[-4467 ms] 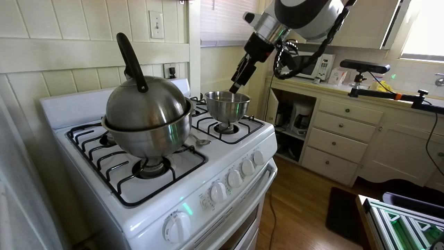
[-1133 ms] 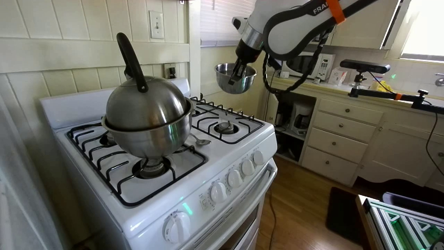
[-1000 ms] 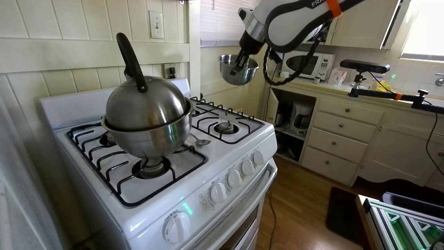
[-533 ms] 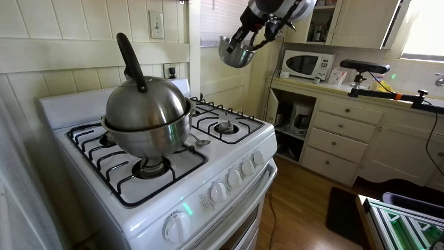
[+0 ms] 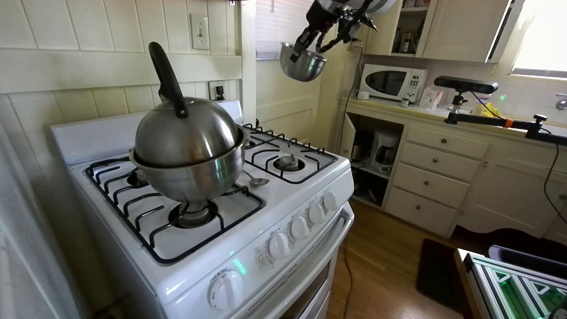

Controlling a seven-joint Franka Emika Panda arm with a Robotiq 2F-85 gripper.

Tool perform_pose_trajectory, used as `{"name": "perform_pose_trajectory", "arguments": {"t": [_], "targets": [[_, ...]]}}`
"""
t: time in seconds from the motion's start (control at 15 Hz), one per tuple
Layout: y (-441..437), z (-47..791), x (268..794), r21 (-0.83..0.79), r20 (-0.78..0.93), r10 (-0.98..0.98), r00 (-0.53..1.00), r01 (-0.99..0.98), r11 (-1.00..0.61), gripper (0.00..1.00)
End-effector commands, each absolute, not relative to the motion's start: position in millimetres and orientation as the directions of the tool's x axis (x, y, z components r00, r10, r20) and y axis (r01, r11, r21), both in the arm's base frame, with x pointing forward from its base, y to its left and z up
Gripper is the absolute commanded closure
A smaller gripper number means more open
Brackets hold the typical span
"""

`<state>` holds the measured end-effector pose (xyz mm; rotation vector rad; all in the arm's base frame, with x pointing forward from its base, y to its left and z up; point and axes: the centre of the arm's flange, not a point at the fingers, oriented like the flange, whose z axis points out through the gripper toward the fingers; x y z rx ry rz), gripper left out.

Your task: Move the silver bowl forward, then place the spoon inside it

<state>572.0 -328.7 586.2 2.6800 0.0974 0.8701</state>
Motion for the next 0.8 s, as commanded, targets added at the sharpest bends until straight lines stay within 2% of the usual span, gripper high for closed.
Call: {"name": "perform_pose_trajectory", "arguments": {"t": [0.0, 0.27, 0.73], "targets": [[-309.5, 587.4, 590.3, 0.344, 0.555, 0.210, 0.805, 0.007, -0.939, 0.98], [-251.5, 575.5, 647.6, 0.317, 0.565, 0.291, 0.772, 0.122, -0.941, 0.98], [-226.3, 484.0, 689.0, 0.278, 0.452, 0.402, 0.796, 0.303, -0.912, 0.98]]}}
